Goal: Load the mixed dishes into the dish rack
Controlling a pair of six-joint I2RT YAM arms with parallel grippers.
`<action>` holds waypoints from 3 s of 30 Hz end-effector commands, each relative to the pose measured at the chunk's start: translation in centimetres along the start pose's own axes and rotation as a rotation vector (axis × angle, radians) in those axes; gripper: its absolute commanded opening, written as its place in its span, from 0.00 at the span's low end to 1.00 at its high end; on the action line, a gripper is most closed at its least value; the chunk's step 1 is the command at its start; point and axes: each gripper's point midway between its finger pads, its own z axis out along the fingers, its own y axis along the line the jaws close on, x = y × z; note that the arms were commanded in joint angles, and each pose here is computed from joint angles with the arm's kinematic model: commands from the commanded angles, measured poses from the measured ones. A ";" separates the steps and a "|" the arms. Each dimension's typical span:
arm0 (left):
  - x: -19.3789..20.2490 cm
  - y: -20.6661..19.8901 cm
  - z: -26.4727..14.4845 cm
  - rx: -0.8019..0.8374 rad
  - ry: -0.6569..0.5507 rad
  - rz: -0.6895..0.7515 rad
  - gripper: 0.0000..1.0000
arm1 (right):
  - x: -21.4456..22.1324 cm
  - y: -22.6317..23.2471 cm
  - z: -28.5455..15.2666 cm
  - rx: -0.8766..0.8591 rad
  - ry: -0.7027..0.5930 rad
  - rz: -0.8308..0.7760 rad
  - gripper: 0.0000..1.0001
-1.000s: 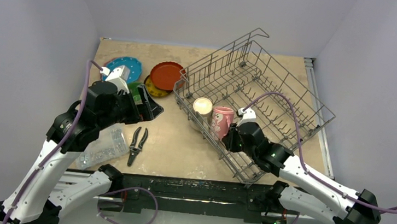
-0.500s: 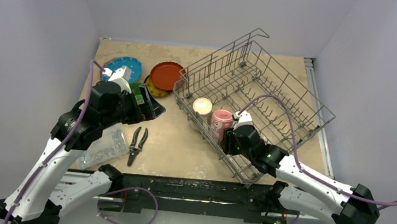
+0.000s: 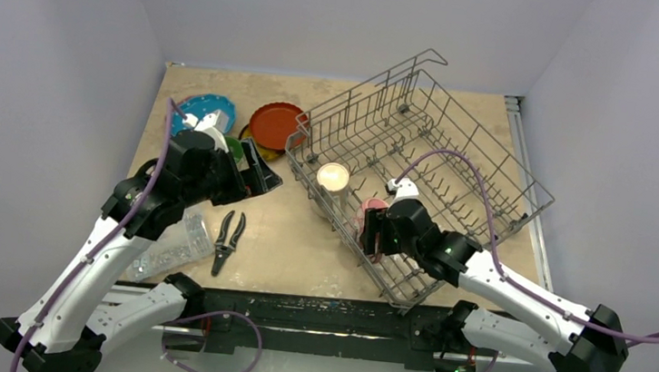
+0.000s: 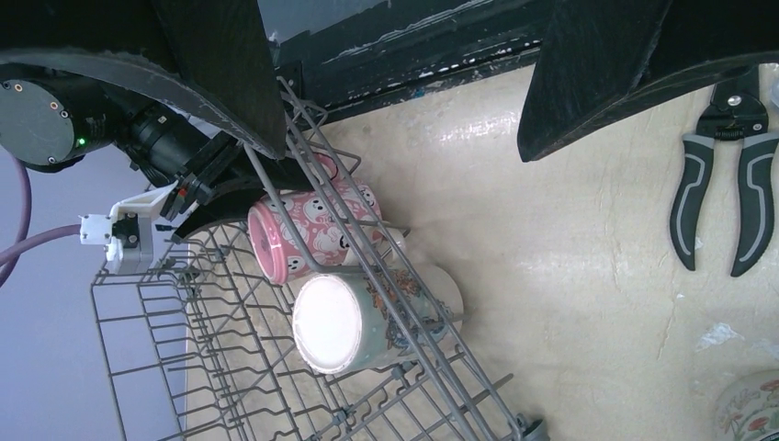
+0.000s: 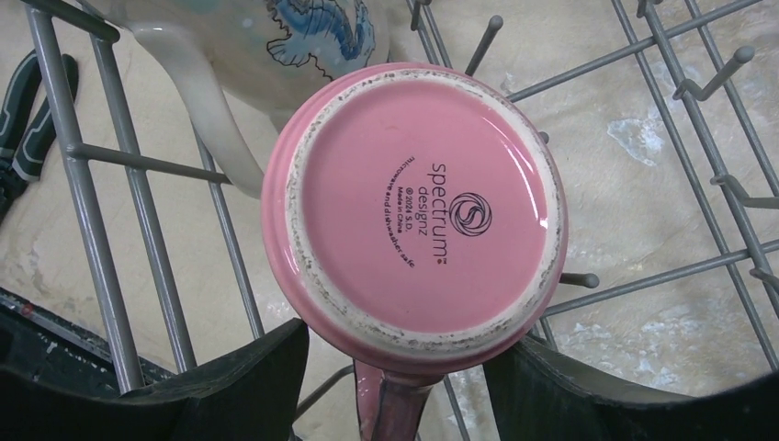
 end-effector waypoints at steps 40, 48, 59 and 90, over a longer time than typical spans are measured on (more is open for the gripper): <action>1.8 0.8 -1.2 0.013 0.026 -0.086 0.95 | -7.3 0.6 0.5 0.245 -0.145 -0.075 0.00; 2.2 0.9 -1.1 0.015 0.043 -0.074 0.95 | -5.9 2.5 3.4 0.210 -0.064 -0.028 0.00; 2.9 1.7 -1.5 0.011 0.041 -0.085 0.95 | -4.8 5.0 1.4 0.030 -0.023 0.068 0.59; 4.4 1.1 -1.6 0.077 0.084 -0.140 0.95 | -5.2 4.8 -3.1 -0.119 -0.100 0.260 0.69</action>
